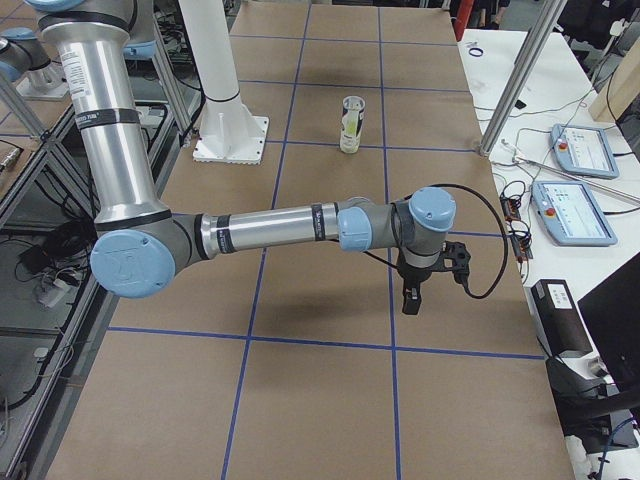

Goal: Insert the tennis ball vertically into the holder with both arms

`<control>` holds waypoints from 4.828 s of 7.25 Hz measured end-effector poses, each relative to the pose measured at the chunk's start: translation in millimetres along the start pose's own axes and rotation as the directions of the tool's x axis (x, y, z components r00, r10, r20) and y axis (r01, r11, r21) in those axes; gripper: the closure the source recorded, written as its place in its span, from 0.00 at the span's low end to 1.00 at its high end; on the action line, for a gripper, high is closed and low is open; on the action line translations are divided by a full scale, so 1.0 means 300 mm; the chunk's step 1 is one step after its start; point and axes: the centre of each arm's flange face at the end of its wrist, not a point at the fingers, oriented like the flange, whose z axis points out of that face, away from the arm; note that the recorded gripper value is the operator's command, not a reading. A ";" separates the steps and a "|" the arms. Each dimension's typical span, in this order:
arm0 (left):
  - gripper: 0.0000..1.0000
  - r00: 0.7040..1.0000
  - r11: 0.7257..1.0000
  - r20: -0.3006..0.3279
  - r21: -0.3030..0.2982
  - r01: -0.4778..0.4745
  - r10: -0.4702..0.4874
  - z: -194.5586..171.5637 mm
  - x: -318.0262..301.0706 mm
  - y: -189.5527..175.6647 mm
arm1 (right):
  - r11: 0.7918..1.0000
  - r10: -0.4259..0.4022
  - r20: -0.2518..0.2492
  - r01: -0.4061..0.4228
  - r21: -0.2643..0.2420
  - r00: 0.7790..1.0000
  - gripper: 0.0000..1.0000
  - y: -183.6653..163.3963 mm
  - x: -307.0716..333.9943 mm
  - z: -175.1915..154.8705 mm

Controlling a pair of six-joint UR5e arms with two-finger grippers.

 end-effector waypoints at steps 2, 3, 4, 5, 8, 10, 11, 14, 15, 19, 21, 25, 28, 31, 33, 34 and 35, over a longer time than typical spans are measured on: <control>0.01 0.998 0.998 0.016 -0.025 0.056 -0.055 0.019 0.016 0.013 | 0.999 0.002 0.004 -0.002 -0.033 1.000 0.01 -0.004 -0.015 0.020; 0.01 0.998 0.998 0.045 -0.034 0.048 -0.046 0.038 0.020 0.015 | 0.999 -0.008 0.002 0.008 -0.054 1.000 0.01 -0.006 -0.016 0.019; 0.01 0.996 0.999 0.088 -0.034 0.004 -0.001 0.045 0.005 0.015 | 0.997 -0.022 -0.001 0.022 -0.077 1.000 0.01 -0.020 -0.023 -0.002; 0.01 0.990 0.998 0.131 -0.037 -0.042 0.047 0.032 -0.026 0.015 | 0.994 -0.040 -0.002 0.040 -0.097 0.999 0.01 -0.032 -0.026 -0.023; 0.01 0.985 0.994 0.174 -0.105 0.023 -0.004 -0.049 -0.074 0.049 | 0.991 -0.065 -0.001 0.064 -0.115 0.998 0.01 -0.030 -0.012 -0.035; 0.01 0.985 0.992 0.174 -0.118 0.039 -0.018 -0.052 -0.087 0.093 | 0.992 -0.069 -0.006 0.068 -0.110 0.998 0.01 -0.025 -0.011 -0.035; 0.01 0.987 0.993 0.162 -0.115 0.034 -0.015 -0.052 -0.088 0.112 | 0.992 -0.074 -0.006 0.073 -0.107 0.997 0.01 -0.022 -0.015 -0.037; 0.01 0.992 0.995 0.128 -0.099 0.010 0.003 -0.043 -0.091 0.138 | 0.992 -0.065 -0.001 0.064 -0.112 0.998 0.01 -0.015 -0.010 -0.024; 0.01 0.992 0.995 0.127 -0.095 0.005 0.007 -0.047 -0.086 0.140 | 0.991 -0.067 -0.001 0.066 -0.113 0.998 0.01 -0.013 -0.003 -0.017; 0.01 0.991 0.997 0.128 -0.061 -0.039 0.046 -0.036 -0.119 0.201 | 0.991 -0.067 -0.046 0.061 -0.120 0.997 0.01 0.018 0.033 0.005; 0.01 0.992 0.997 0.120 -0.058 -0.043 0.050 -0.029 -0.124 0.214 | 0.991 -0.085 -0.055 0.079 -0.104 0.995 0.01 0.050 0.030 -0.006; 0.01 0.992 0.998 0.116 -0.050 -0.048 0.053 -0.047 -0.102 0.223 | 0.991 -0.099 -0.043 0.095 -0.098 0.994 0.01 0.191 0.047 -0.005; 0.01 0.992 0.998 0.118 -0.051 -0.044 0.050 -0.046 -0.111 0.248 | 0.989 -0.101 -0.066 0.093 -0.113 0.993 0.01 0.294 0.120 0.071; 0.01 0.992 0.998 0.118 -0.047 -0.048 0.053 -0.054 -0.097 0.242 | 0.987 -0.143 -0.085 0.136 -0.083 0.986 0.01 0.336 0.153 0.139; 0.01 0.992 0.998 0.117 -0.052 -0.043 0.049 -0.048 -0.110 0.256 | 0.986 -0.148 -0.084 0.141 -0.084 0.985 0.01 0.338 0.152 0.150; 0.01 0.992 0.998 0.118 -0.056 -0.040 0.047 -0.040 -0.125 0.271 | 0.986 -0.151 -0.083 0.144 -0.081 0.985 0.01 0.337 0.148 0.146; 0.01 0.992 0.997 0.119 -0.060 -0.039 0.046 -0.035 -0.134 0.284 | 0.986 -0.153 -0.083 0.147 -0.079 0.985 0.01 0.336 0.144 0.144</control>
